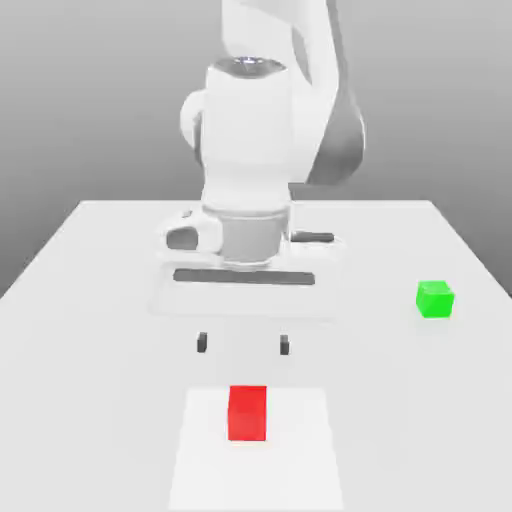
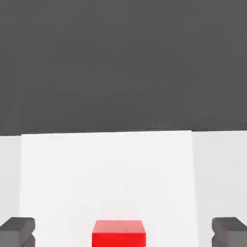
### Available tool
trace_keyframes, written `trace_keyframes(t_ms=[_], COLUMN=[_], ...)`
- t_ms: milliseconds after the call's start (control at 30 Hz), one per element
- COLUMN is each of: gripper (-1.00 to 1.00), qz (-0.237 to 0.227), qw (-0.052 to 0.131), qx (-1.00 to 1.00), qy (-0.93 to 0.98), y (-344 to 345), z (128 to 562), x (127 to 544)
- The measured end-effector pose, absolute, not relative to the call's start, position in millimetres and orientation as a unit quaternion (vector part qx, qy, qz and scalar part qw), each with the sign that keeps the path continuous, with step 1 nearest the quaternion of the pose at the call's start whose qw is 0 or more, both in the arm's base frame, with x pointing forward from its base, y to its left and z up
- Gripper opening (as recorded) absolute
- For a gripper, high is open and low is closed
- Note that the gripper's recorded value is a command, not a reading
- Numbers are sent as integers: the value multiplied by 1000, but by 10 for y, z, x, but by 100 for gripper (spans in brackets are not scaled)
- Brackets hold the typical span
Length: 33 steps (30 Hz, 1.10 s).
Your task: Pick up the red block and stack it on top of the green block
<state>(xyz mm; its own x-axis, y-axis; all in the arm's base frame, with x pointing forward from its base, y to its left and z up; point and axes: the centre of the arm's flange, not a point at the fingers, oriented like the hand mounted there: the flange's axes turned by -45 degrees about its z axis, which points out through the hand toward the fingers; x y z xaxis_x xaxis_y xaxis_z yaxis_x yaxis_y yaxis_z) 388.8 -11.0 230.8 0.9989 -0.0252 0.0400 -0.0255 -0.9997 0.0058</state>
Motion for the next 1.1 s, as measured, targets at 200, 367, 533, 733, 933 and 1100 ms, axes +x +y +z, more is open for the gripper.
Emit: trace_keyframes(t_ms=[200,367,533,733,933,1100], gripper=[0,-100,-100,-100,-100,-100], qz=[1,0,0,1,5,8], qw=[0,0,0,-1,-11,-15], qx=[1000,1000,1000,1000,973,907], qy=[-14,-14,-14,-2,231,421], y=[-108,-108,-107,-51,1161,2023], z=[1639,1470,1532,2052,2282,2405], x=[3783,3768,3774,3766,3528,3042])
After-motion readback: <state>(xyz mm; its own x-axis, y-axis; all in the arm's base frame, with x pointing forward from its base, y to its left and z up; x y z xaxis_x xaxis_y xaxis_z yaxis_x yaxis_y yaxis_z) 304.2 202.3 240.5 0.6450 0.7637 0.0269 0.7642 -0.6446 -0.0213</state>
